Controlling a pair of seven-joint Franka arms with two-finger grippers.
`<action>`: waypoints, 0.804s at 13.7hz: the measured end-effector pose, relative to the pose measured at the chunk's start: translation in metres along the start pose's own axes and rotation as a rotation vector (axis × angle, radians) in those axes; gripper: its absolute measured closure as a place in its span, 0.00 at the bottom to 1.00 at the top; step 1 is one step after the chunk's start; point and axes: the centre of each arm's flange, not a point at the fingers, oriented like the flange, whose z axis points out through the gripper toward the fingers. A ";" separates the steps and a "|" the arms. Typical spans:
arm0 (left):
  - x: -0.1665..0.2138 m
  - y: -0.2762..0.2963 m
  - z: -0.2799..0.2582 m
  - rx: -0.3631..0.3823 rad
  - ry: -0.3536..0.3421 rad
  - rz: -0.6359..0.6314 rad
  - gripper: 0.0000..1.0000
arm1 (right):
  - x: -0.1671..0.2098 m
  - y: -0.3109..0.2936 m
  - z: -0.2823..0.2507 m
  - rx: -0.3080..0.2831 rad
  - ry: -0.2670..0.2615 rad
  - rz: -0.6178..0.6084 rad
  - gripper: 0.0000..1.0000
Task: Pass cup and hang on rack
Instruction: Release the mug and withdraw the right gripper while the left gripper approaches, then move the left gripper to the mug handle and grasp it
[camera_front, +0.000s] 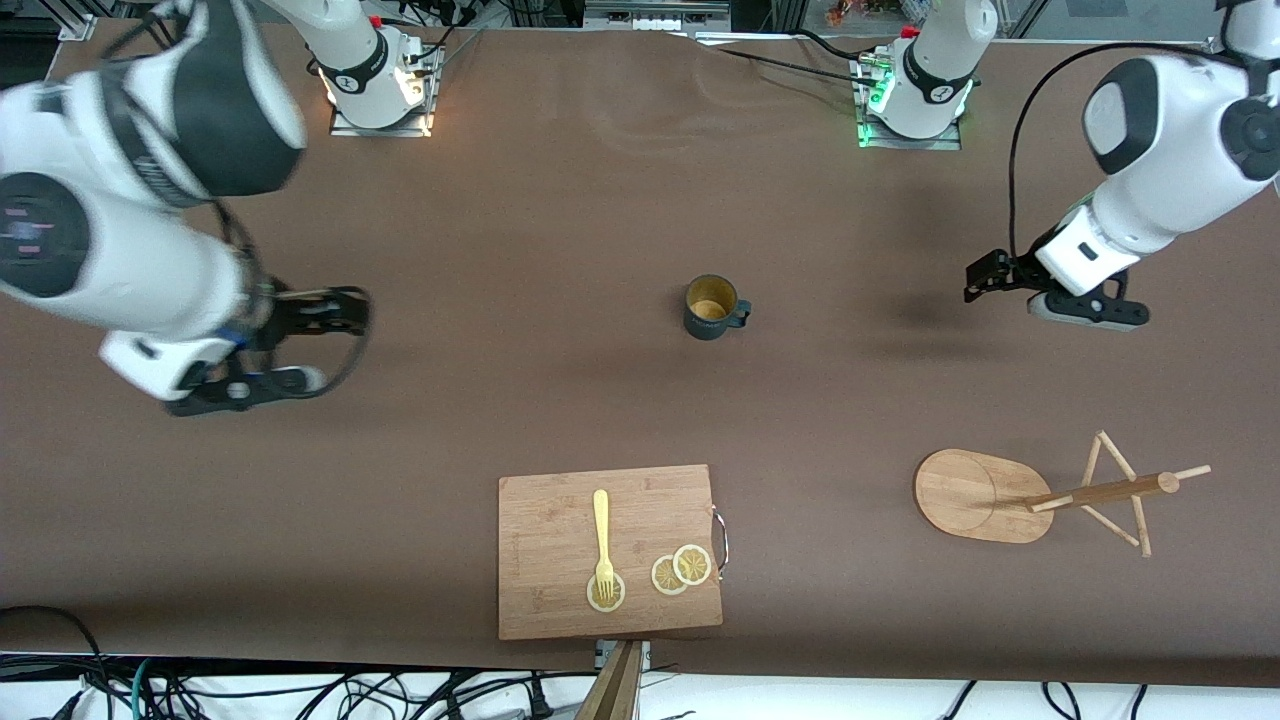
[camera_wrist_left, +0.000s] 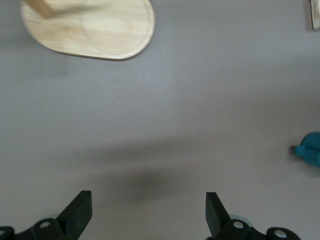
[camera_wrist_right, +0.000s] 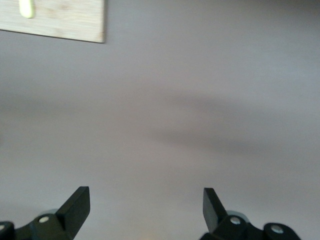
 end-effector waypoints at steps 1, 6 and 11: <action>-0.002 -0.002 0.016 -0.054 0.000 0.029 0.00 | -0.008 0.031 -0.012 -0.011 0.014 0.032 0.00; -0.007 -0.036 0.085 -0.320 0.048 0.250 0.00 | -0.064 0.130 -0.057 -0.035 0.033 0.172 0.00; -0.029 -0.065 0.181 -0.550 0.195 0.565 0.00 | -0.114 0.158 -0.077 -0.016 0.064 0.220 0.00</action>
